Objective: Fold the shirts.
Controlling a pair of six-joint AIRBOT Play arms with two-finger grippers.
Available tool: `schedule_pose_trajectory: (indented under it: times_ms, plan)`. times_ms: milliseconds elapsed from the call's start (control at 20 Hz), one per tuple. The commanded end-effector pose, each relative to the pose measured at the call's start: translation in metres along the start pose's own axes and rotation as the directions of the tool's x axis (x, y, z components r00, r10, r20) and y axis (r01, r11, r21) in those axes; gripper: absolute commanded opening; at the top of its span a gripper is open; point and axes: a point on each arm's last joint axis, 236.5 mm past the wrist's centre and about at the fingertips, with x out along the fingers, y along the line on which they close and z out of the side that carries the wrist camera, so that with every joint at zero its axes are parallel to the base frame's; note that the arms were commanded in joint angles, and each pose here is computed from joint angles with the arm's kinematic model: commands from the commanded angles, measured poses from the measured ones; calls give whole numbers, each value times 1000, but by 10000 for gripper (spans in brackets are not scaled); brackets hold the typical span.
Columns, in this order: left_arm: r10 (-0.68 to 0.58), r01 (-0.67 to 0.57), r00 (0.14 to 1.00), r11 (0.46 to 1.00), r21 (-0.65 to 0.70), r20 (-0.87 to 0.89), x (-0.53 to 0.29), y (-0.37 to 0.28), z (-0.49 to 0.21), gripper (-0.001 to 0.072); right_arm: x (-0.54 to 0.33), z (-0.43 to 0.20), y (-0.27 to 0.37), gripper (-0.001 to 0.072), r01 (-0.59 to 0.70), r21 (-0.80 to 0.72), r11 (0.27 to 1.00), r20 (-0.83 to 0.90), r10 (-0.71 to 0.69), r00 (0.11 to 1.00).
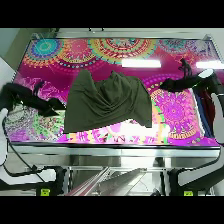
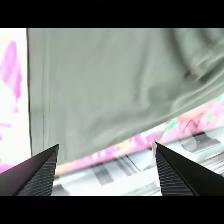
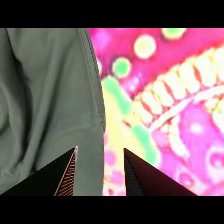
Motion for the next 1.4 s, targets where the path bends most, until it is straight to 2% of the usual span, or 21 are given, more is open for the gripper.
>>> schedule_pose_trajectory:
  times_ms: [0, 200, 400, 850, 900, 950, 1000, 1350]
  plan:
    - [29, -31, 999, 996, -89, -18, 37, 25, -38, 645, 31, -18, -6, 348, -60, -7, 998, -86, 59, 995]
    - [-72, 76, 996, 993, -90, 49, 52, 8, -31, 645, 68, -8, 14, 348, -122, -31, 992, -113, 118, 987]
    - [-55, 61, 997, 993, -97, 62, 48, 17, -28, 644, 98, -17, 32, 348, -157, -63, 986, -175, 144, 974]
    - [-109, 122, 989, 983, -140, 99, -4, 33, -22, 644, 67, 5, 6, 349, -123, -73, 990, -133, 113, 985]
    - [-86, 99, 992, 985, -141, 96, -4, 39, -23, 644, 63, 10, 5, 381, -122, -77, 990, -123, 112, 986]
    - [-59, 72, 994, 987, -141, 91, -3, 45, -24, 644, 60, 12, 6, 482, -123, -82, 989, -119, 113, 986]
    - [-45, 57, 995, 988, -142, 88, -3, 49, -25, 645, 59, 15, 8, 505, -125, -88, 988, -115, 115, 987]
    - [-43, 54, 997, 983, -176, 61, 13, 56, -37, 645, 65, 15, 1, 505, -114, -81, 990, -109, 104, 989]
